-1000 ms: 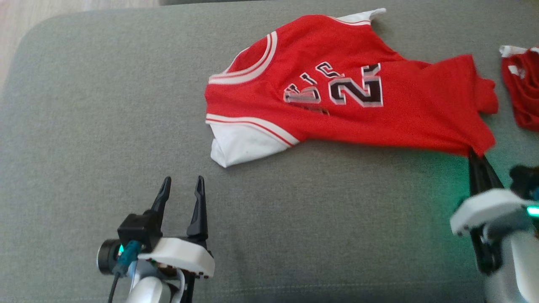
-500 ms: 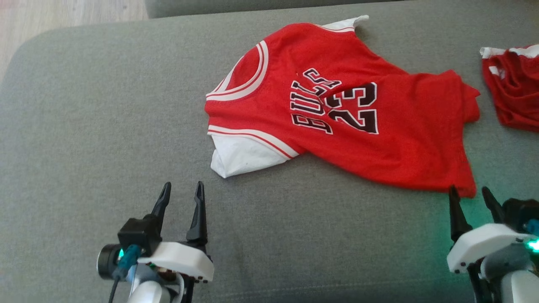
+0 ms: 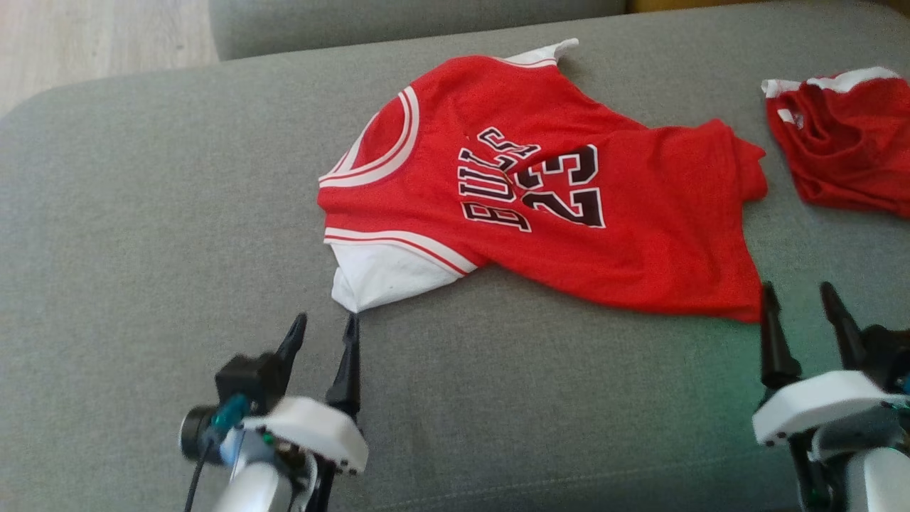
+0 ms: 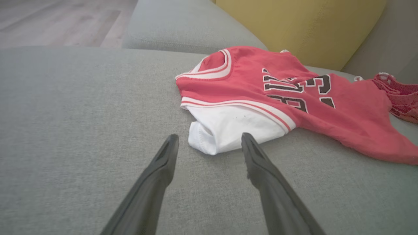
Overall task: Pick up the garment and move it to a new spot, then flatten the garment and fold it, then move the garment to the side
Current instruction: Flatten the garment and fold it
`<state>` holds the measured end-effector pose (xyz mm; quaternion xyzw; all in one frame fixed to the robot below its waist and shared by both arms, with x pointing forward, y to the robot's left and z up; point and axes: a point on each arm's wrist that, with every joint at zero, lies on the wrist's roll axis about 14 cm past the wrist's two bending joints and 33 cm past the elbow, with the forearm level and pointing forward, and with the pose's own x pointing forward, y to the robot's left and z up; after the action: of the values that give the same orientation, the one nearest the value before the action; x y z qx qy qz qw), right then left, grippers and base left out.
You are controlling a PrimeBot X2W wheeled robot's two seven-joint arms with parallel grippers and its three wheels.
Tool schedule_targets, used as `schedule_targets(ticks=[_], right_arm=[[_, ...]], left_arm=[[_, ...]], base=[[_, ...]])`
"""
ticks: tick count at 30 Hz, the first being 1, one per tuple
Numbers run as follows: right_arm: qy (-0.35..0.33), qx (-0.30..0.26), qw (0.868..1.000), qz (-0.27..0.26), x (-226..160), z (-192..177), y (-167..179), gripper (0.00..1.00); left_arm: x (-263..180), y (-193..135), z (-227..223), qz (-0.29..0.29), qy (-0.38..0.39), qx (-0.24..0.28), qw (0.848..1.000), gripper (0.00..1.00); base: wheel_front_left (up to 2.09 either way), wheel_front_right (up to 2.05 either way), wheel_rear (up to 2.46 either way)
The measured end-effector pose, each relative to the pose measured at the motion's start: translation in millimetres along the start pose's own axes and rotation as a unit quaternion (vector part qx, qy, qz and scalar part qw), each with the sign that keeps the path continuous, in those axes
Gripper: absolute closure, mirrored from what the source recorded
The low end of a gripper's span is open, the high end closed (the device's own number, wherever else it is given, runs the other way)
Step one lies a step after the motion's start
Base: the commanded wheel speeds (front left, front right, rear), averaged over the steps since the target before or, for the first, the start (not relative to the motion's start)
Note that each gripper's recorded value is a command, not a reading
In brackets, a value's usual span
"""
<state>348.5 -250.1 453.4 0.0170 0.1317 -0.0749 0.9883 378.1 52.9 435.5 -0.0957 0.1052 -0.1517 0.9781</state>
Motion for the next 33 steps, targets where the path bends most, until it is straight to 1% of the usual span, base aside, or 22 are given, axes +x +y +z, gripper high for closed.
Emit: schedule_targets(ticks=[6, 10, 14, 17, 21, 22, 23, 24, 25, 27, 33], right_arm=[[-0.012, 0.007, 1.0, 0.014, 10, 6, 10, 0.0], [-0.018, 0.005, 1.0, 0.016, 17, 9, 12, 0.0], [-0.013, 0.005, 1.0, 0.011, 21, 5, 9, 0.0], [-0.01, 0.005, 1.0, 0.005, 21, 0, 6, 0.0], [-0.012, 0.008, 1.0, 0.001, 22, 0, 3, 0.0], [-0.015, 0.008, 1.0, 0.0, 23, 1, 2, 0.0], [-0.016, 0.009, 1.0, 0.0, 24, 2, 2, 0.0], [-0.017, 0.009, 1.0, 0.0, 24, 2, 2, 0.0], [-0.017, 0.009, 1.0, -0.001, 24, 2, 2, 0.0], [-0.017, 0.01, 1.0, -0.002, 23, 1, 1, 0.0], [-0.024, 0.012, 1.0, 0.0, 24, 5, 2, 0.0]], left_arm=[[25, -8, -3, -0.025, 0.023, -0.001, 0.999, 0.0], [36, -14, -22, -0.041, 0.063, 0.0, 0.997, 0.0], [42, -14, -40, -0.043, 0.094, -0.001, 0.995, 0.0], [49, -15, -43, -0.045, 0.1, -0.001, 0.994, 0.0], [55, -21, -40, -0.061, 0.089, -0.002, 0.994, 0.0], [56, -23, -38, -0.062, 0.084, -0.003, 0.995, 0.12], [56, -25, -37, -0.068, 0.079, -0.004, 0.995, 0.3], [56, -27, -36, -0.073, 0.076, -0.004, 0.994, 0.53], [56, -29, -34, -0.076, 0.071, -0.004, 0.995, 0.66], [56, -34, -26, -0.084, 0.055, -0.004, 0.995, 1.0], [54, -43, 4, -0.1, 0.002, -0.01, 0.995, 1.0]], base=[[0.0, 0.0, 0.0], [0.0, 0.0, 0.0], [0.0, 0.0, 0.0], [0.0, 0.0, 0.0], [0.0, 0.0, 0.0], [0.0, 0.0, 0.0], [0.0, 0.0, 0.0], [0.0, 0.0, 0.0], [0.0, 0.0, 0.0], [0.0, 0.0, 0.0], [0.0, 0.0, 0.0]])
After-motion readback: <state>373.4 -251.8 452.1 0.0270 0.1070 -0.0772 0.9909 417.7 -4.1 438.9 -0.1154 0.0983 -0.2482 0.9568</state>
